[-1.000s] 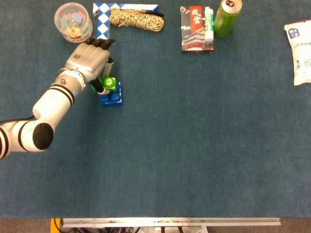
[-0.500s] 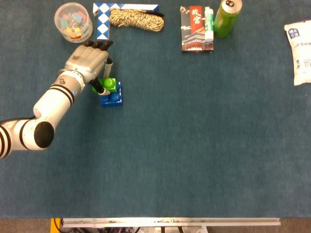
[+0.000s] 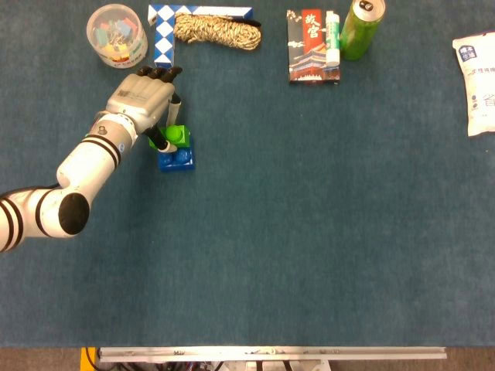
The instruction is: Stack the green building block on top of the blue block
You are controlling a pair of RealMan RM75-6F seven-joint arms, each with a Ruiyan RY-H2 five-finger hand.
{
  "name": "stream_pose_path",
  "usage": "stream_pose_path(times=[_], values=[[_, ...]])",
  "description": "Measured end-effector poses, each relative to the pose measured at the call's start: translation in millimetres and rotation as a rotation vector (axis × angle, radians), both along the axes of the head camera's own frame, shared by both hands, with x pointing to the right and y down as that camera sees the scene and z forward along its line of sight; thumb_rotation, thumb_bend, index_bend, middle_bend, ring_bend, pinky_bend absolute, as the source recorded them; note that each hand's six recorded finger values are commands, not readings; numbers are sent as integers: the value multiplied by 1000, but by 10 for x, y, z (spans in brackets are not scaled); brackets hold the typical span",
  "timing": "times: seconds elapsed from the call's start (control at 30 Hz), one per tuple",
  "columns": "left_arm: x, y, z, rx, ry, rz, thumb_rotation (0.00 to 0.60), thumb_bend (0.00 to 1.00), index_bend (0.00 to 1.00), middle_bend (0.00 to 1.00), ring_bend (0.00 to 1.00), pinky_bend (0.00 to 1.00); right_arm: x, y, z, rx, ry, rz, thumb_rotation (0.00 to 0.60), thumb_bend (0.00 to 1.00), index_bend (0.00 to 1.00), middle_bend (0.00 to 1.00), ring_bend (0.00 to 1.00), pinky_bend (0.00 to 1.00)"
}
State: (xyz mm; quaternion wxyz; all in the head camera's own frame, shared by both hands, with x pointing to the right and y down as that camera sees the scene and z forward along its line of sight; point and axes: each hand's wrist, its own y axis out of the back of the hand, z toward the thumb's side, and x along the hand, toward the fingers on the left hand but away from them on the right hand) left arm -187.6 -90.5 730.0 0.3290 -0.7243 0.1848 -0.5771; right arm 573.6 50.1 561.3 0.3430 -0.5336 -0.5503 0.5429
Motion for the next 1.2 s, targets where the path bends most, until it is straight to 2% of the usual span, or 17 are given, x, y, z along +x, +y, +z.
stream_pose_path(times=[0.8,0.83,0.93,1.03,1.13,1.2], values=[[53,88,135,-25,-28,27,600,206,588,0,0,36,13,1,-22,9,-3,3,600,219,296,230,94,278],[55,90,132,-25,-26,26,600,206,570,0,0,36,15,1,-23,9,-2,3,600,219,296,230,94,278],[55,92,120,-24,-23,25,600,206,412,0,0,36,15,2,-22,9,-2,3,600,218,296,230,93,278],[45,89,70,-18,-18,21,600,206,277,0,0,35,10,3,-20,8,-3,2,600,219,296,230,94,278],[27,94,-6,-12,-12,17,600,206,184,0,0,35,0,4,-14,5,-1,0,600,219,296,230,94,278],[13,99,-53,-9,-8,13,600,206,74,0,0,35,-7,3,-10,4,2,-2,600,219,296,230,94,278]])
